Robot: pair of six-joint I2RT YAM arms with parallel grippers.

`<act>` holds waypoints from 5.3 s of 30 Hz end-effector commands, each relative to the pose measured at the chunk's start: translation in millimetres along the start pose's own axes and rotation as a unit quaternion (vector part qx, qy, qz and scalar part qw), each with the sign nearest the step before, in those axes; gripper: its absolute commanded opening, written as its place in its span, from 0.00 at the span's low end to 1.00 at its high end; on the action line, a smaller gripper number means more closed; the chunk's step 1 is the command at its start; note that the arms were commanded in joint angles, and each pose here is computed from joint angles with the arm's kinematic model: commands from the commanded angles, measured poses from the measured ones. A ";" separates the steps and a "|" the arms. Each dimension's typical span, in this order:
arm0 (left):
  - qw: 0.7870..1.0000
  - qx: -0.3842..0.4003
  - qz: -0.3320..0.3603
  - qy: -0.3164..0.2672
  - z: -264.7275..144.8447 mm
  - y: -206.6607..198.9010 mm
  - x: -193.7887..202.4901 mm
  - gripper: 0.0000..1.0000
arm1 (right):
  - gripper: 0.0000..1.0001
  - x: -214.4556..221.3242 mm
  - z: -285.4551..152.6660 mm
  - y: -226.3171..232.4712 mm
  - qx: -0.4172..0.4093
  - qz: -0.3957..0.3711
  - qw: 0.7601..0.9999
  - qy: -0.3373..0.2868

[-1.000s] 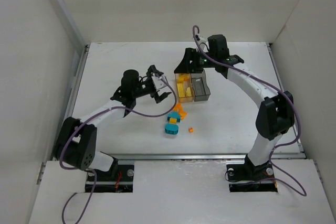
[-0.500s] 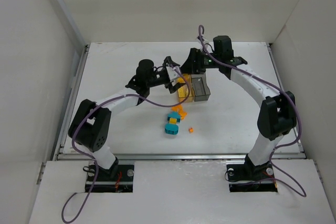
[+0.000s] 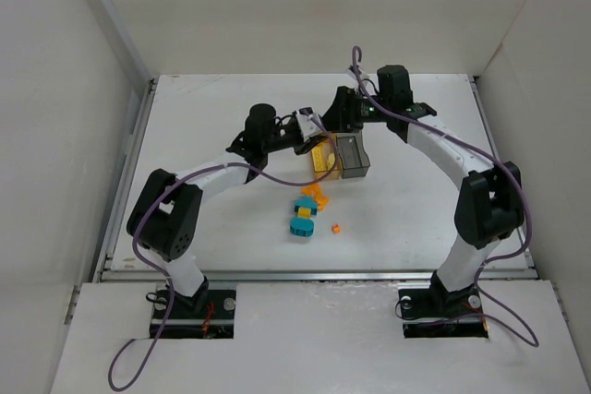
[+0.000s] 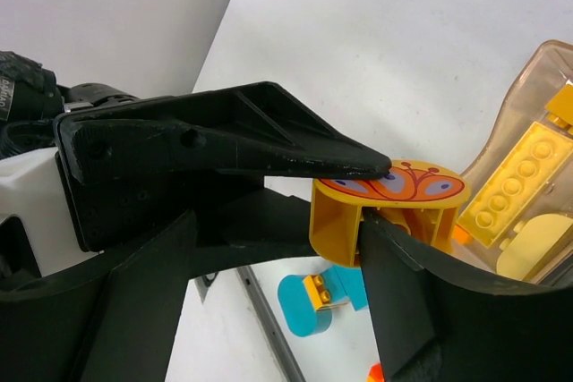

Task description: Sort the legos into containers by color

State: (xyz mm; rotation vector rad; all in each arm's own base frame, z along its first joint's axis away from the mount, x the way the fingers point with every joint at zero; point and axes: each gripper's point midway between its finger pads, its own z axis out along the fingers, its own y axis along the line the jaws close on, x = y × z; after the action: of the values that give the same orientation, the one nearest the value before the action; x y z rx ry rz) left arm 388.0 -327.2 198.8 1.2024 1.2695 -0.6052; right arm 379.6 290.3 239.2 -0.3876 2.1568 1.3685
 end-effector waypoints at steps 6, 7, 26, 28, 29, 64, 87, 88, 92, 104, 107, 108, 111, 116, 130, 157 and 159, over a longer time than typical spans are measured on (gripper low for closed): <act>0.997 -0.070 -0.010 0.007 4.7 26.5 4.4 0.00 | 0.76 -45.1 -60.5 -24.9 0.103 -0.021 0.989 -0.102; 0.997 -0.081 -0.011 0.012 3.6 30.5 6.4 0.00 | 0.76 -46.6 -65.2 -35.9 0.138 -0.042 0.984 -0.102; 0.994 -0.080 -0.013 0.069 26.5 24.4 62.8 0.86 | 0.78 -46.8 -94.5 -83.9 0.277 -0.074 0.954 -0.084; 0.994 -0.080 -0.008 0.070 26.4 24.8 62.8 1.00 | 0.79 -47.3 -95.7 -82.6 0.278 -0.079 0.954 -0.081; 0.994 -0.080 -0.008 0.070 26.4 24.8 62.8 1.00 | 0.79 -44.3 -97.1 -84.9 0.285 -0.074 0.953 -0.077; 0.887 -0.333 -0.275 0.164 -175.2 -27.7 50.5 1.00 | 0.51 249.6 -12.3 -64.4 0.419 -0.058 0.899 0.114; 0.911 -0.295 -0.246 0.152 -177.9 -43.6 48.3 0.98 | 0.00 225.0 -10.6 -61.6 0.438 -0.080 0.891 0.085; 0.918 -0.282 -0.234 0.149 -176.6 -45.5 44.4 0.98 | 0.00 213.8 -13.0 -54.8 0.439 -0.083 0.892 0.069; 0.951 -0.196 -0.185 0.153 -166.0 -66.4 42.1 0.91 | 0.00 145.8 -20.4 -25.4 0.431 -0.114 0.895 -0.006; 0.967 -0.101 -0.165 0.165 -159.7 -98.0 48.4 0.88 | 0.00 23.4 22.6 -92.7 0.446 -0.156 0.881 -0.018; 0.967 -0.091 -0.173 0.165 -157.6 -101.3 47.5 0.88 | 0.04 17.4 35.8 -110.4 0.456 -0.163 0.875 -0.011; 0.966 -0.095 -0.175 0.165 -159.2 -98.5 48.7 0.88 | 0.10 18.6 40.3 -112.4 0.452 -0.162 0.877 -0.007; 0.968 -0.099 -0.170 0.156 -157.3 -95.0 44.7 0.88 | 0.26 23.8 44.9 -120.9 0.458 -0.163 0.874 0.010; 0.966 -0.098 -0.176 0.159 -157.9 -97.8 48.3 0.88 | 0.58 24.5 39.6 -117.6 0.459 -0.167 0.873 0.013; 0.961 -0.131 -0.179 0.164 -164.6 -93.0 59.9 0.89 | 0.69 87.2 30.1 -31.1 0.289 -0.200 0.933 0.075; 0.939 -0.219 -0.199 0.175 -179.2 -73.7 70.8 0.87 | 0.34 212.5 89.1 -21.6 0.161 -0.161 0.948 0.221; 0.939 -0.219 -0.199 0.175 -179.2 -73.7 70.8 0.87 | 0.34 204.4 87.0 -22.7 0.179 -0.162 0.949 0.205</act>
State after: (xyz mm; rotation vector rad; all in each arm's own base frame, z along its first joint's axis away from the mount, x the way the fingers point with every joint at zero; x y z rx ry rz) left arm 267.7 -169.2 120.5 0.7298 1.9092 -0.3657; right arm 243.9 357.4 47.6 -0.9163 2.5563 0.6989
